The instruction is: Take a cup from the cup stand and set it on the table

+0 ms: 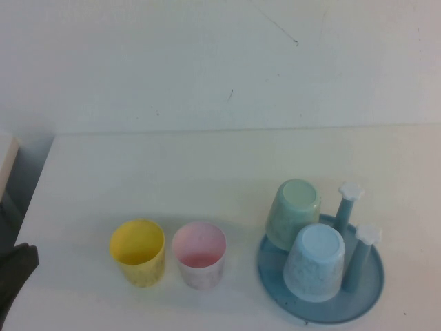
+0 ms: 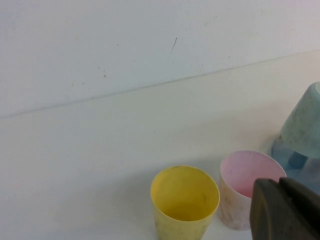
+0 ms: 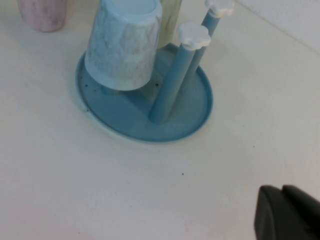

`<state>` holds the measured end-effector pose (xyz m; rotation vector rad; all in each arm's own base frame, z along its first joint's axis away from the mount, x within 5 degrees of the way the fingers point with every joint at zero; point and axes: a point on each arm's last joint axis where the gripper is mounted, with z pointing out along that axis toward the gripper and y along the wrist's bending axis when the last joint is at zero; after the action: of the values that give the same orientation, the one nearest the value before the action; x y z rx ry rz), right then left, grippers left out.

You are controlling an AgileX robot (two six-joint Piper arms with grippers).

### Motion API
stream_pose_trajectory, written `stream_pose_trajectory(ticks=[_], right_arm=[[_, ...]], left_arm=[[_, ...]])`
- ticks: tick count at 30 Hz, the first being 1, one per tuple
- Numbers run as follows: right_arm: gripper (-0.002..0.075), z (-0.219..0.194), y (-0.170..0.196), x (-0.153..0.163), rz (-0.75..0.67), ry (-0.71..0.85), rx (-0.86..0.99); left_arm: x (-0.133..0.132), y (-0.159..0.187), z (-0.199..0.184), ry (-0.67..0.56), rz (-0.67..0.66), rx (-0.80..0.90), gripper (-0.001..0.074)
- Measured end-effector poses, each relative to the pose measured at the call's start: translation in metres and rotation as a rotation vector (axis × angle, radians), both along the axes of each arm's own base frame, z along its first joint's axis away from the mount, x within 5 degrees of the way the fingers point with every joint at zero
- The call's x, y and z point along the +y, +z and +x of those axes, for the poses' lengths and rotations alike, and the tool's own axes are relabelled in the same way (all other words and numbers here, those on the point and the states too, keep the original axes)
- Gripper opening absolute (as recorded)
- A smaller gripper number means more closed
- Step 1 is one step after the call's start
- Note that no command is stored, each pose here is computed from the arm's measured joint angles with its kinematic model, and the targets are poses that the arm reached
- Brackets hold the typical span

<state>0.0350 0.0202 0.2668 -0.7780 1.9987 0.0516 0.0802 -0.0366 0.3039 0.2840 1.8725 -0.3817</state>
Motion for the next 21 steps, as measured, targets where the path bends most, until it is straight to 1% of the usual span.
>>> stream_pose_trajectory(ticks=[10,12,16,21], right_arm=[[-0.0001,0.0,0.0,0.0,0.001,-0.001,0.001],[-0.0001,0.0,0.0,0.0,0.002,-0.001,0.001],[-0.0001,0.0,0.0,0.0,0.004,0.0,0.001],[-0.0001,0.0,0.0,0.0,0.007,0.001,0.002]], left_arm=[[0.0,-0.002,-0.001,0.001,0.001,-0.002,-0.0001],[0.004,-0.001,-0.005,0.02,-0.003,-0.013,-0.0001],[0.014,-0.001,-0.014,0.108,-0.009,-0.09,-0.0001],[0.022,-0.028,-0.022,0.203,-0.061,-0.176,-0.0001]])
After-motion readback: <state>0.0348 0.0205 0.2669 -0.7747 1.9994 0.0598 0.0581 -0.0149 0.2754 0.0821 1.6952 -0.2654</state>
